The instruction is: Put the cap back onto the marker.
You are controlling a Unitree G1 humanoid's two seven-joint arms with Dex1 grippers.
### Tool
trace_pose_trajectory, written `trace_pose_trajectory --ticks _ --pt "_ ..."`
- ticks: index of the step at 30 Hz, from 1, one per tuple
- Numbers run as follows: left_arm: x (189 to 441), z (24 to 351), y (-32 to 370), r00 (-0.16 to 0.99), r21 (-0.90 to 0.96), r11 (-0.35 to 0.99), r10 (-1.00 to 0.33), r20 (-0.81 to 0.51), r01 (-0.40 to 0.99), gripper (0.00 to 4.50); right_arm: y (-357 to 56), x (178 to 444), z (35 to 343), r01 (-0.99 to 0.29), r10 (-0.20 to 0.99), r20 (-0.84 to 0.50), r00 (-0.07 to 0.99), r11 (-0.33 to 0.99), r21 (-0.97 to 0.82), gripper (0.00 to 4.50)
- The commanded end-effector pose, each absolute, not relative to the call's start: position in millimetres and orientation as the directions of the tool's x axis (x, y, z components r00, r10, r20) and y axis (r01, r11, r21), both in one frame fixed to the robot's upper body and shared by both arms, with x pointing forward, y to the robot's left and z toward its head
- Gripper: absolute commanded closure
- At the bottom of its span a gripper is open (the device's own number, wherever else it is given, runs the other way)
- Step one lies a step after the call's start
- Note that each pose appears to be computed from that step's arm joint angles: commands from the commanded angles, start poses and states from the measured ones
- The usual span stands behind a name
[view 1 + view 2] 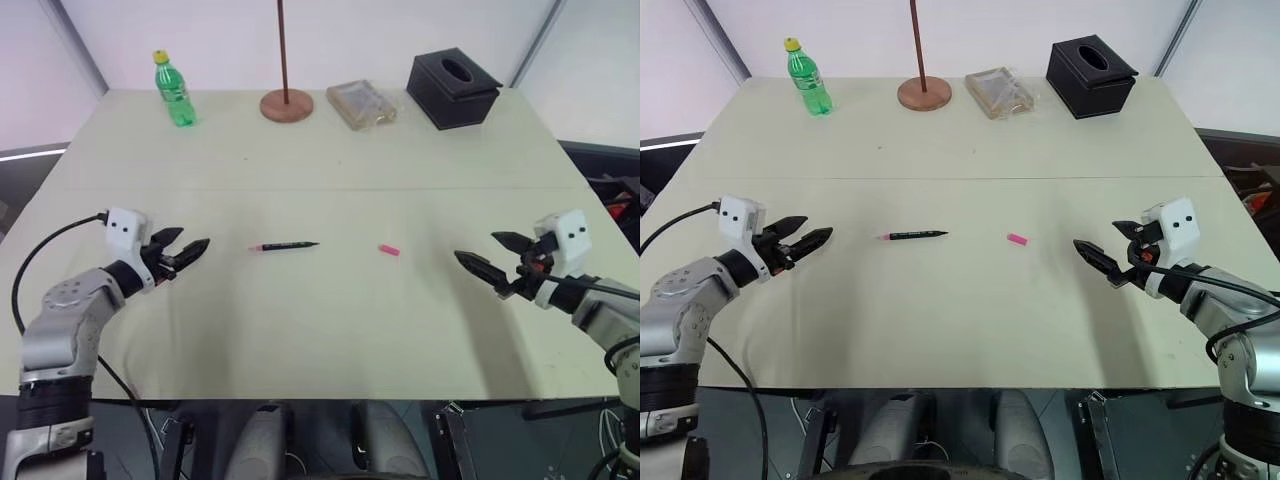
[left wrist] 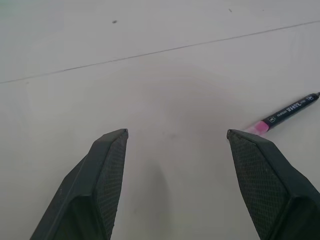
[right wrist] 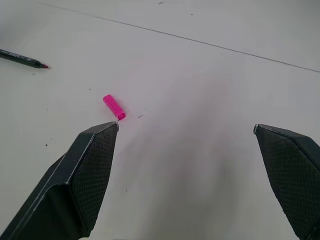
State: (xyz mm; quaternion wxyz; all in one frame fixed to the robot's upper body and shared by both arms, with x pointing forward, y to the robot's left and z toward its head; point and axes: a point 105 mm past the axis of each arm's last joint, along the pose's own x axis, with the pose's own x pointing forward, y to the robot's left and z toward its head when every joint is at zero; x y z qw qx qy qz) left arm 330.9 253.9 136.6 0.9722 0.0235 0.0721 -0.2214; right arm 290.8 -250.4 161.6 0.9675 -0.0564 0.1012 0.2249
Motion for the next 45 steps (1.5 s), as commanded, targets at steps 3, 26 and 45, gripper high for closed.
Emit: trace_pose_trajectory --ticks 3,26,45 --pt "332 158 255 0.902 0.051 0.902 -0.423 -0.08 0.428 1.2 -249 292 178 -0.446 0.424 -0.179 0.888 0.888 -0.109 0.0" --pt "337 163 271 0.917 0.098 0.913 -0.389 -0.087 0.397 1.2 -249 297 177 -0.443 0.421 -0.175 0.89 0.889 -0.116 0.0" --pt "359 192 269 0.7 0.238 0.659 -0.655 -0.284 0.713 1.2 -184 252 225 -0.851 0.785 -0.334 0.522 0.505 -0.142 0.0"
